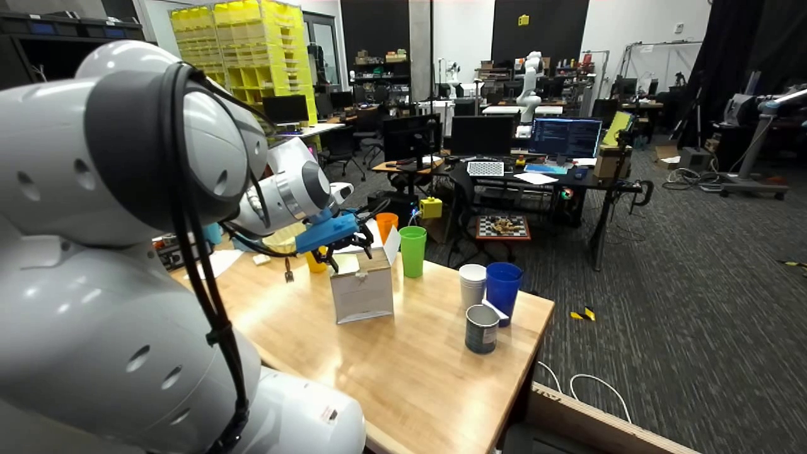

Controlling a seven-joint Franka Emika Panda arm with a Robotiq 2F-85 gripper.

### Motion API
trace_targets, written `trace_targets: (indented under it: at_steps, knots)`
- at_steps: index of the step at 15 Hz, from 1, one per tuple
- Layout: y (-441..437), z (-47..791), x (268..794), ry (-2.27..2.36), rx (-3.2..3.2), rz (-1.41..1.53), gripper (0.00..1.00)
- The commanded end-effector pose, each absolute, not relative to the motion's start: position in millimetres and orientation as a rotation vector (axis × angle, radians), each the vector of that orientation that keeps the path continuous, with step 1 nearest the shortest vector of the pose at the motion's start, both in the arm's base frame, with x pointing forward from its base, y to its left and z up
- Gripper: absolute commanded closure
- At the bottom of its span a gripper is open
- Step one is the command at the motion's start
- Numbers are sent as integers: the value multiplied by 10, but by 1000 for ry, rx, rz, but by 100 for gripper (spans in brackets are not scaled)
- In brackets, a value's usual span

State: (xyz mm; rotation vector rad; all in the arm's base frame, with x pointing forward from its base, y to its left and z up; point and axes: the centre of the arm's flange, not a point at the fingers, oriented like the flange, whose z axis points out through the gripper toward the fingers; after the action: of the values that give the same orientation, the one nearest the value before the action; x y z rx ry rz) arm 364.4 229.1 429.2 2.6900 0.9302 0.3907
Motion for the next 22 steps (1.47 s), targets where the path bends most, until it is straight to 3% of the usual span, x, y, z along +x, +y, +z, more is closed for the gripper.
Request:
trace_targets:
  at_steps: [1,22]
  knots:
    - [2286,4286,3720,960,2695,381,0]
    - [2309,4487,3784,949,2684,395,0]
